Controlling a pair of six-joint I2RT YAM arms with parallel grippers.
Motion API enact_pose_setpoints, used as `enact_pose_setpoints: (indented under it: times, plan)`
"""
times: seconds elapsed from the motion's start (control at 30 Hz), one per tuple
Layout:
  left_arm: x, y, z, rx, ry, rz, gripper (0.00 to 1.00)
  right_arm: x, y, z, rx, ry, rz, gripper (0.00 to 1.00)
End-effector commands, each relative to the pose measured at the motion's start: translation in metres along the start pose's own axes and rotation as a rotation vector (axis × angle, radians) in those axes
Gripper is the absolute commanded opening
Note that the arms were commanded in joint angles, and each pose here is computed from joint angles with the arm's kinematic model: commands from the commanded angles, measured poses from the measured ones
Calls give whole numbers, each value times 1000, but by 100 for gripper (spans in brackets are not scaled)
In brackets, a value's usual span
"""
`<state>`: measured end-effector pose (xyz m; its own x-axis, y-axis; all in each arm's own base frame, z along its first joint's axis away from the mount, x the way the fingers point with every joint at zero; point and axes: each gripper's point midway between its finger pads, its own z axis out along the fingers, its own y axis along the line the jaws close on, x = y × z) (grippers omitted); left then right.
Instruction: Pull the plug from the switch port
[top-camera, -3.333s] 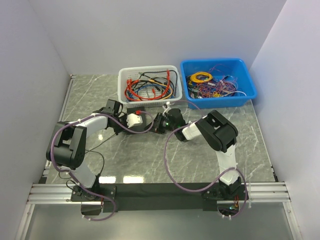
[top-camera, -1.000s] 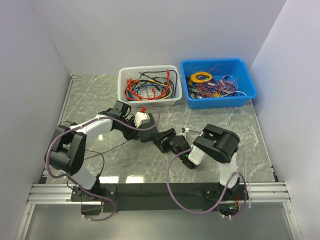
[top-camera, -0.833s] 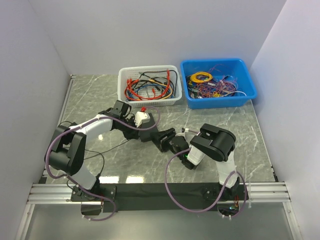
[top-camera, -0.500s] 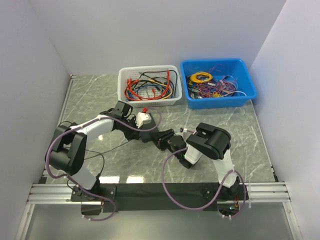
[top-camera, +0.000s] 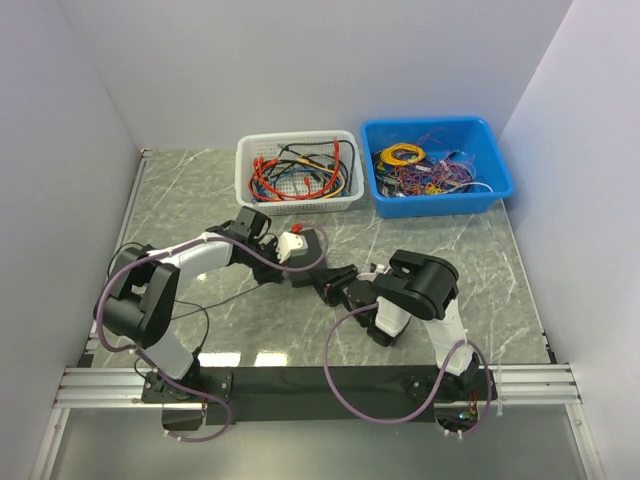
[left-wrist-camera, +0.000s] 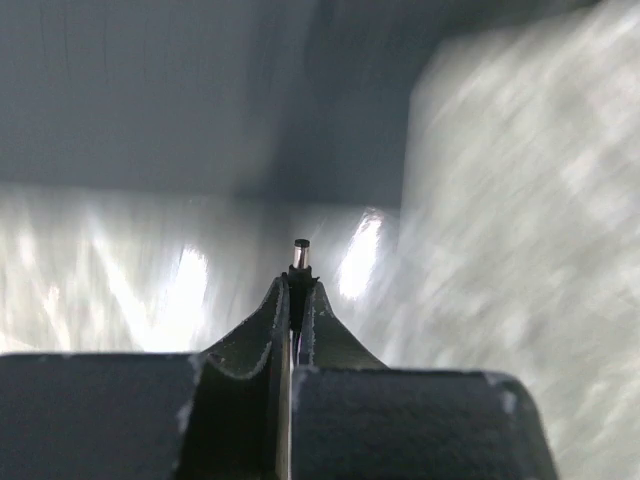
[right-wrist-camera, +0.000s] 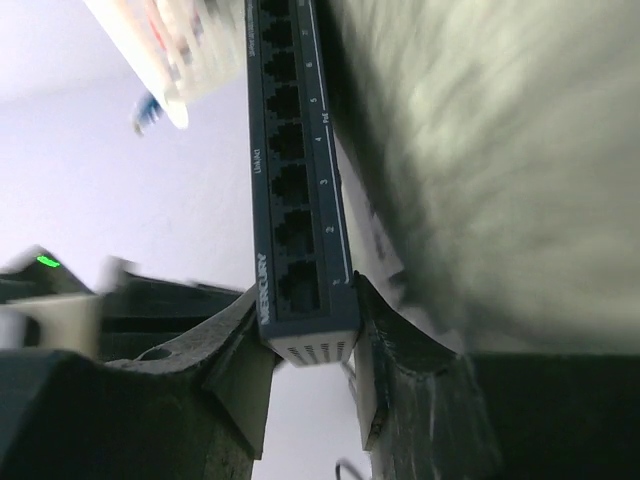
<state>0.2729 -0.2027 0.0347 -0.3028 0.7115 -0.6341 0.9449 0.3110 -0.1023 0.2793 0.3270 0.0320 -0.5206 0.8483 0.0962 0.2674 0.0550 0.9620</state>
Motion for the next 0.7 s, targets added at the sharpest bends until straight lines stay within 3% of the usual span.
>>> enact_pose_setpoints:
  times: [0.0,0.2,0.37,0.43,0.47,0.53,0.57,0.67]
  plan:
    - [80,8,-9,-76,282,-39,0,-67,-35,-20,72,-251,84,0]
    - [113,-2,-15,-57,389,-45,1,-82,-39,-31,78,-298,77,0]
    - [80,0,-20,-50,277,-37,1,-63,-42,-20,114,-213,29,0]
    - [57,3,-26,-66,202,-42,13,-60,-43,-19,124,-203,17,0]
    - [46,6,-33,-88,163,-40,29,-60,-42,-19,123,-200,15,0]
    - [31,15,-43,-135,100,-66,43,-58,-42,-22,131,-189,-3,6]
    - [20,19,-54,-178,53,-85,99,-55,-45,-23,146,-170,-23,9]
    - [4,37,-85,-292,-38,-134,99,-50,-53,-27,207,-141,-81,19]
